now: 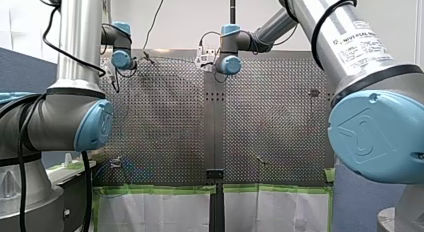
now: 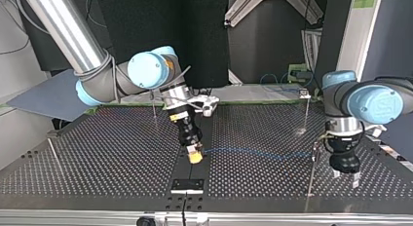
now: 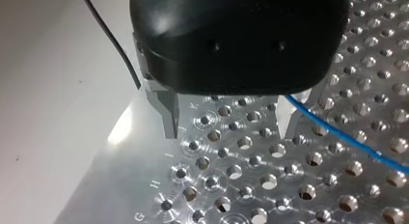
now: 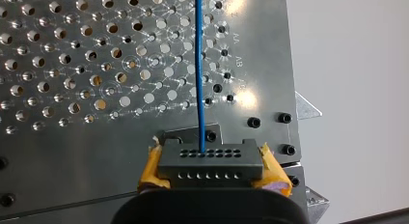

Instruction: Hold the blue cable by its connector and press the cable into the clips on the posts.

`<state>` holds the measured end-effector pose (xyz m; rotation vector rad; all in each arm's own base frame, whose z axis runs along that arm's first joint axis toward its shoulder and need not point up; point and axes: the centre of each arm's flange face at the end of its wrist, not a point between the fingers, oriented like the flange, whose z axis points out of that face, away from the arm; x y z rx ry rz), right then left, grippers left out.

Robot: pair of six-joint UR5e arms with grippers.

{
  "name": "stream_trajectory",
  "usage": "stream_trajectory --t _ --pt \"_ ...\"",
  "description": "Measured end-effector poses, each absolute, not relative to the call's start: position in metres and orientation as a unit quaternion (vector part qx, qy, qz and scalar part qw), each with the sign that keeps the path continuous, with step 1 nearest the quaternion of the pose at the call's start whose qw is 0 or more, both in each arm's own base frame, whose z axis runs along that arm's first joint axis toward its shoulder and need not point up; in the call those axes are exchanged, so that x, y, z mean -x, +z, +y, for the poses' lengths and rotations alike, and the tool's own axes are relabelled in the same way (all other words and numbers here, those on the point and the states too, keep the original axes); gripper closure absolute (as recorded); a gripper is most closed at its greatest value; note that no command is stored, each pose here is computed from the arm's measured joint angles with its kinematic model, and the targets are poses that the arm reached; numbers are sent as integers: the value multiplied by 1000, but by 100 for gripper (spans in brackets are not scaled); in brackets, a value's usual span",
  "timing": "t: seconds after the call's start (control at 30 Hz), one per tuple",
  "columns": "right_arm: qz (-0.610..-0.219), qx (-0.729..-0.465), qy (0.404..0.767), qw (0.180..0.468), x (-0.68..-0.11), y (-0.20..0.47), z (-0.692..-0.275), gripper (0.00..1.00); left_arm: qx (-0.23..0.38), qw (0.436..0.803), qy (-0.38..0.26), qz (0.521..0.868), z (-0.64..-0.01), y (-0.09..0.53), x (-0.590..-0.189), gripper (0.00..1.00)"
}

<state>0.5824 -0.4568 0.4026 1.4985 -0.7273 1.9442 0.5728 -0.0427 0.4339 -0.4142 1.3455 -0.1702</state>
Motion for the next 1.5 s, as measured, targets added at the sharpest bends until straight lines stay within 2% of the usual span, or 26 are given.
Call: stream_trajectory --t 0.37,0.9,1.5 --pt "-272 -561 727 288 -582 402 -458 100 187 725 -84 657 -50 425 -558 0" --pt "-268 -562 727 290 -581 403 -460 100 193 676 -145 696 -74 418 -486 0" --pt "-266 -563 727 288 -580 404 -460 100 153 670 -138 713 -102 466 -412 0"
